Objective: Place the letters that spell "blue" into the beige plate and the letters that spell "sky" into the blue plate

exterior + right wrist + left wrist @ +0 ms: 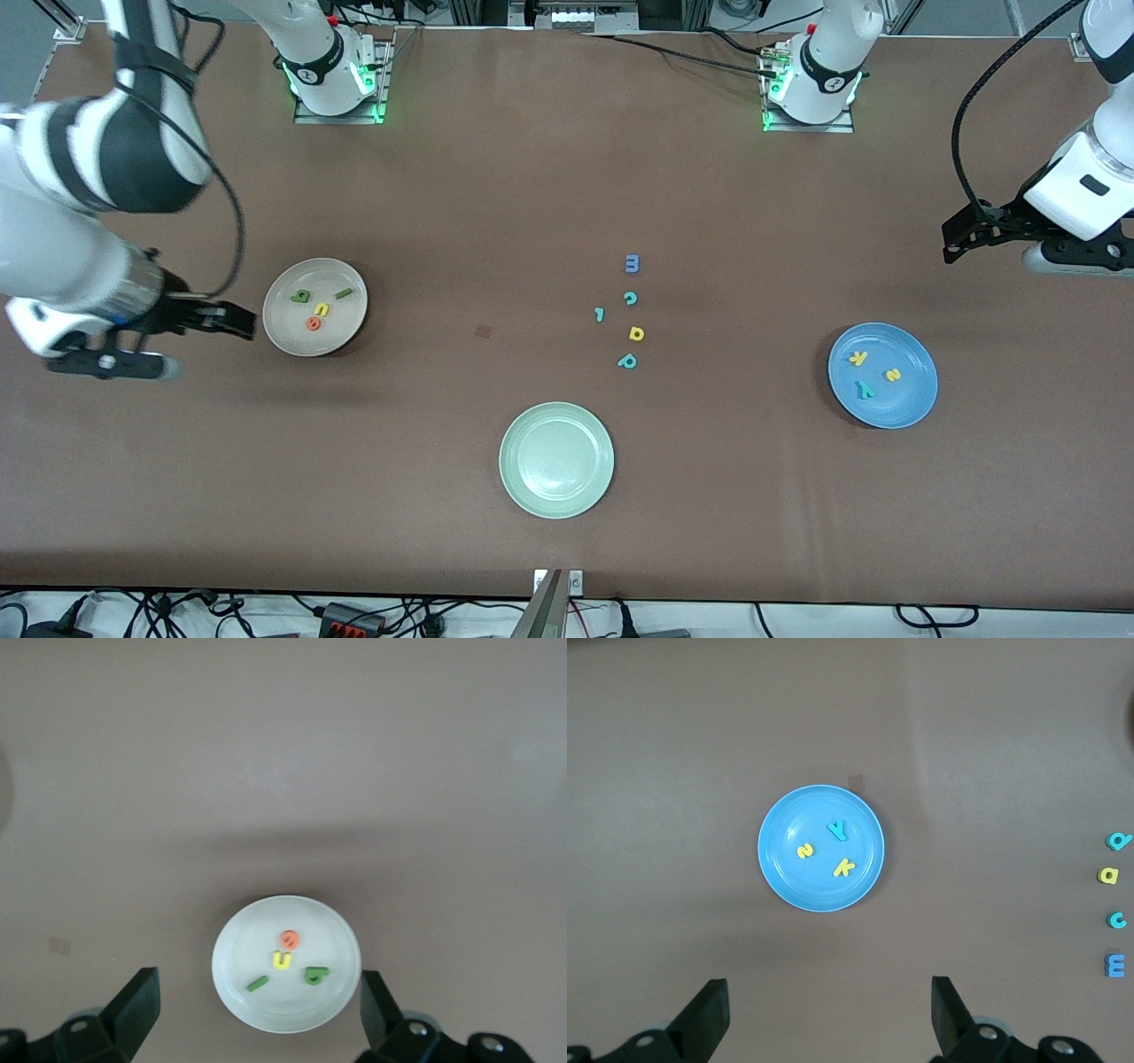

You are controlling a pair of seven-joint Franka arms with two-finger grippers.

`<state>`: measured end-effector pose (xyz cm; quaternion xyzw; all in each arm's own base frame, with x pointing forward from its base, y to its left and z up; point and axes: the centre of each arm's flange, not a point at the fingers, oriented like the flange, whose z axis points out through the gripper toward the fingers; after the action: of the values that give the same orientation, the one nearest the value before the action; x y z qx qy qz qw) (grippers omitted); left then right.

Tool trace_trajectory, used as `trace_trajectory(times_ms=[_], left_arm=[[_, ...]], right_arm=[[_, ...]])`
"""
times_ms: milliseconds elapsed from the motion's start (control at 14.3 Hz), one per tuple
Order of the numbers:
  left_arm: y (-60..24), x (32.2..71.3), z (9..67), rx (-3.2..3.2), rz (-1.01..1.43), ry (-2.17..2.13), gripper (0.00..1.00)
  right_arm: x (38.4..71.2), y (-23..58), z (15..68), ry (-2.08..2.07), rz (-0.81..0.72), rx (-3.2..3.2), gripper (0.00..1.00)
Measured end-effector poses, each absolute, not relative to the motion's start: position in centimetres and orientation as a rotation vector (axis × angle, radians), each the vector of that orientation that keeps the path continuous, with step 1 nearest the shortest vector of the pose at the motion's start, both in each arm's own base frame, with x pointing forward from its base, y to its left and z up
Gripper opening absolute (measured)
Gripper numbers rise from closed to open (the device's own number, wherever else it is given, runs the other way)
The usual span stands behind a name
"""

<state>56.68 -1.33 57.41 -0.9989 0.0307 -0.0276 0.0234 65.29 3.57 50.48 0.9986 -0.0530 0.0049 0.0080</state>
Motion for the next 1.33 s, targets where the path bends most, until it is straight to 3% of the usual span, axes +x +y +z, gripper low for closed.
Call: trace_trajectory(times_ms=[350,631,1331], left_arm=[[-1.3,56.7,57.4,-3.092,-0.086,0.095,1.0],[-1.3,56.7,57.4,-3.092,-0.086,0.095,1.0],[-1.3,56.7,57.4,-3.092,-0.082,0.095,1.0]], right_arm=[[62.6,-4.6,56.1,-0.267,-0.021,3.127,1.0],[61.8,-6.5,59.3,-0.249,-0.009,3.138,1.0],[59.1,-5.7,59.4,-0.215,-0.036,3.138,1.0]])
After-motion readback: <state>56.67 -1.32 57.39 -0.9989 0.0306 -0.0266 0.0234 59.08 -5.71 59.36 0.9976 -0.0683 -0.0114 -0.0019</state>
